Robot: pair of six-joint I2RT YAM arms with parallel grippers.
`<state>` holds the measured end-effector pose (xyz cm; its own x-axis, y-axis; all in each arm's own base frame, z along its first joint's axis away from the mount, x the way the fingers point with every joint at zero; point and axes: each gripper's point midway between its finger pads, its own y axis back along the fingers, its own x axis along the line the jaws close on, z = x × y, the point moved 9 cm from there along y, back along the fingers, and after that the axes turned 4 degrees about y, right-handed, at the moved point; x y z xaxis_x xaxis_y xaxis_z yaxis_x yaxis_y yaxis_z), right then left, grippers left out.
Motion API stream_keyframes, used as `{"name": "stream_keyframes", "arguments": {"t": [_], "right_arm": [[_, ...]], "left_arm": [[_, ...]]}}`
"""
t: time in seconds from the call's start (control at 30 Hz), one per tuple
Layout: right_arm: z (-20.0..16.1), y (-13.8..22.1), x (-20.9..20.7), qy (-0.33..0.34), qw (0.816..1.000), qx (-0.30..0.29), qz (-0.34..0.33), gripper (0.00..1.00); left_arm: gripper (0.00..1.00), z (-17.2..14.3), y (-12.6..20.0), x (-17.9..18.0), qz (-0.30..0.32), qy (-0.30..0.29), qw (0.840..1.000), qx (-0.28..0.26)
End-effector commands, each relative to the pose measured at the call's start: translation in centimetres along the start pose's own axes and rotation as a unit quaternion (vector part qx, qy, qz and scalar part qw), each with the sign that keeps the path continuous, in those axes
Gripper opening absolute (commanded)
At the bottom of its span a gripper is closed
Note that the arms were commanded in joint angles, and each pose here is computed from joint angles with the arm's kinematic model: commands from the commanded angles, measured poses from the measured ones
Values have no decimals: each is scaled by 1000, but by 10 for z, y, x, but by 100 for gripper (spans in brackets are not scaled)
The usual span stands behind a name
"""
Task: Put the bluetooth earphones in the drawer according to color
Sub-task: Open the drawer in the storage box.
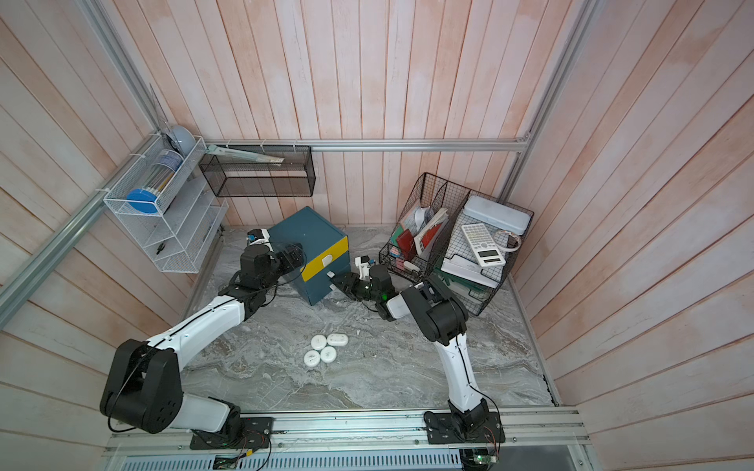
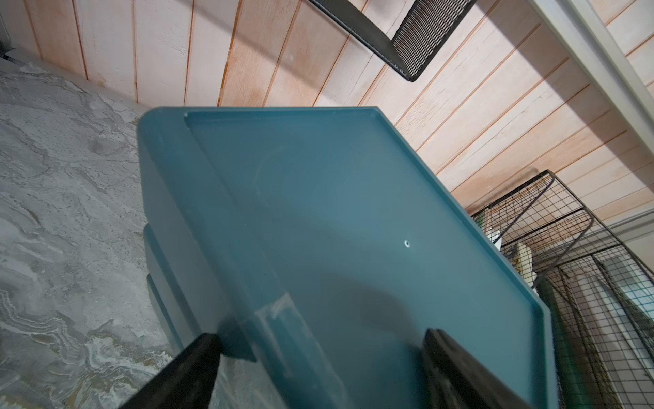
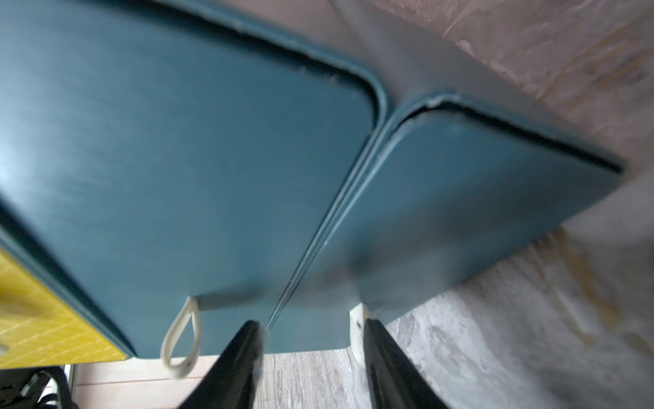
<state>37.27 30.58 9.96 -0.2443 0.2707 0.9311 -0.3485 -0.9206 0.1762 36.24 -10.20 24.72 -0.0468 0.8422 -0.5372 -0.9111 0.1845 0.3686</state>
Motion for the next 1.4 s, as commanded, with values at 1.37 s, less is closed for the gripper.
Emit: {"name": "stream_keyframes", "arguments": {"t": [1.37], "right_arm": [[-25, -11, -12, -25, 1000, -3, 6, 42]], "left_arm": [[95, -64, -5, 30, 56, -37, 988, 141]]}}
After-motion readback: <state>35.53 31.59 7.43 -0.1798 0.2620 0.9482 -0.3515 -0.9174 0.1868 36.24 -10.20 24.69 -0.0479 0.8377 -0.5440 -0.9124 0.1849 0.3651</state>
